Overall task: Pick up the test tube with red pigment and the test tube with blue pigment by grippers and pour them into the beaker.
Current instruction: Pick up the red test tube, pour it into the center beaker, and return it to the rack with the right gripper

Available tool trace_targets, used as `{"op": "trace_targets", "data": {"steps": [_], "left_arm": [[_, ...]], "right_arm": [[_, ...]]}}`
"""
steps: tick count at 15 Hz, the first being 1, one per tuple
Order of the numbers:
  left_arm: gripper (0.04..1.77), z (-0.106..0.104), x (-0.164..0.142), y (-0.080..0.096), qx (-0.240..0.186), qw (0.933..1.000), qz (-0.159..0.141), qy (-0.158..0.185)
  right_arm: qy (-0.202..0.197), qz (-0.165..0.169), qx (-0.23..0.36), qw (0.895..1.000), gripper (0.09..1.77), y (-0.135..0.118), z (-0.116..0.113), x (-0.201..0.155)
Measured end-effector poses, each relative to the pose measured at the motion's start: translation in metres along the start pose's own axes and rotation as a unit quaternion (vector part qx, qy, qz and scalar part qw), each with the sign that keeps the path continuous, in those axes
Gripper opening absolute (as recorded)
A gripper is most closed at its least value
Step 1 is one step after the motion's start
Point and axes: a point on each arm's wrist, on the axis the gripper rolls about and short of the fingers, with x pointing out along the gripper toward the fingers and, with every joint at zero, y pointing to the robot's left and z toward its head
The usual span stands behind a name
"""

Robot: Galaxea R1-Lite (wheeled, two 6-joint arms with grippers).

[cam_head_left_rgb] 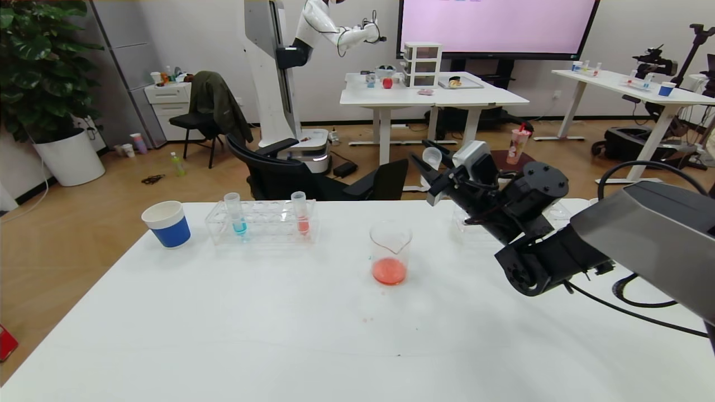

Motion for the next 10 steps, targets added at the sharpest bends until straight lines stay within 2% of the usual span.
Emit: {"op": "trace_targets", "data": {"steps": [2,5,6,8,10], "left_arm": [[1.75,0.0,0.0,0.0,0.0,1.0,0.0,0.0],[1.75,0.0,0.0,0.0,0.0,1.0,0.0,0.0],[1.75,0.0,0.0,0.0,0.0,1.0,0.0,0.0],[1.75,0.0,0.0,0.0,0.0,1.0,0.0,0.0],[1.75,0.0,0.0,0.0,0.0,1.0,0.0,0.0]], "right_arm": [[0.074,-0.026,0.078,0.994,0.51,0.001,0.012,-0.014],[0.144,-0.057,0.194,0.969,0.51,-0.009,0.041,-0.029],[0.149,-0.068,0.205,0.965,0.51,-0.019,0.05,-0.035],[0.142,-0.088,0.203,0.965,0.51,-0.035,0.063,-0.044],[0.147,-0.101,0.2,0.964,0.51,-0.045,0.067,-0.055]]}}
